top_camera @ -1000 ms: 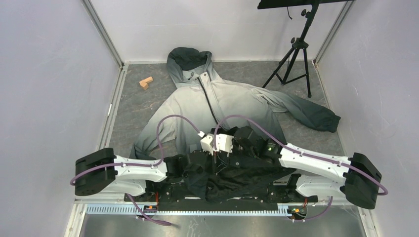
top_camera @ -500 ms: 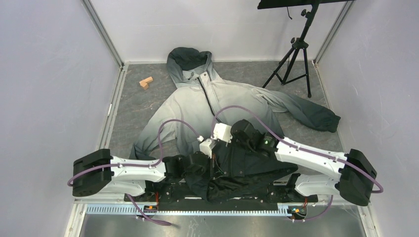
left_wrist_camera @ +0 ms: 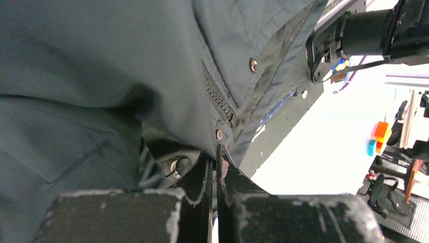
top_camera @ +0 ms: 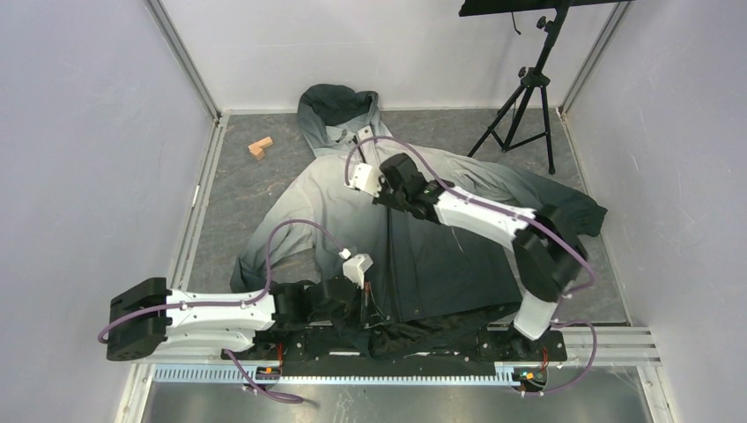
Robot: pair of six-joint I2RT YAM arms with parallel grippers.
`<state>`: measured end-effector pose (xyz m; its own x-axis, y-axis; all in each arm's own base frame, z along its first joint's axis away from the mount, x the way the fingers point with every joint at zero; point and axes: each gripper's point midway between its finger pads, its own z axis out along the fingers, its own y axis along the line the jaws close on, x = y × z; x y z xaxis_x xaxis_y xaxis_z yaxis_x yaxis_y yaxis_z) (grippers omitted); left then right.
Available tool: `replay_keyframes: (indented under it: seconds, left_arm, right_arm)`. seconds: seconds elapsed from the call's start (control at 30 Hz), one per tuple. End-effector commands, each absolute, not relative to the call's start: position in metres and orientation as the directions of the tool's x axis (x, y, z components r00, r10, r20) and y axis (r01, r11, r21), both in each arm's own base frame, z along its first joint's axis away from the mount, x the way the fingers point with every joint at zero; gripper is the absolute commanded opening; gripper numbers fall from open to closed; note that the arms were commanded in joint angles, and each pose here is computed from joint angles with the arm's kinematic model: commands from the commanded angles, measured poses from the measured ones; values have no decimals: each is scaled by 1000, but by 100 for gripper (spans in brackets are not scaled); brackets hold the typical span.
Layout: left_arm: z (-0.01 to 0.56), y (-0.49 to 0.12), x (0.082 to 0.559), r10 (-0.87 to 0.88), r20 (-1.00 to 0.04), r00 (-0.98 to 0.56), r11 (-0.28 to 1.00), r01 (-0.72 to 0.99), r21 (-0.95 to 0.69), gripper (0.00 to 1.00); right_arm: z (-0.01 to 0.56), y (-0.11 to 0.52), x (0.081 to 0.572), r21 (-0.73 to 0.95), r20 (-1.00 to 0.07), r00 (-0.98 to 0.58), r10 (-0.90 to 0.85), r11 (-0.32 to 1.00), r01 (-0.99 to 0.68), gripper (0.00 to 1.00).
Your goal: Zip up the jacket
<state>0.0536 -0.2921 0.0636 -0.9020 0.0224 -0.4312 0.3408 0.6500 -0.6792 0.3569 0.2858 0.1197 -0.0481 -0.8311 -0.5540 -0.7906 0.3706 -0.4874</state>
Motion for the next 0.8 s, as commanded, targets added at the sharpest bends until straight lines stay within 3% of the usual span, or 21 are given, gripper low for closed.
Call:
replay_keyframes:
  seconds: [0.0,0.33,0.77]
  left_arm:
    - [81,-293,17,155,-343,-927,613,362,-702,2]
    - [72,-290,-18,341,-224,-913,609,396,-687,2]
    - [56,-287,-52,519,-93,-850,566,423,-708,2]
  right_arm:
    - [186,316,441,-641,-621,70,-781,454,-619,0]
    - [188,344,547,-756,-573,138,-808,456,-469,0]
    - [203,361,630,-793,-603,277,-748,527,-306,0]
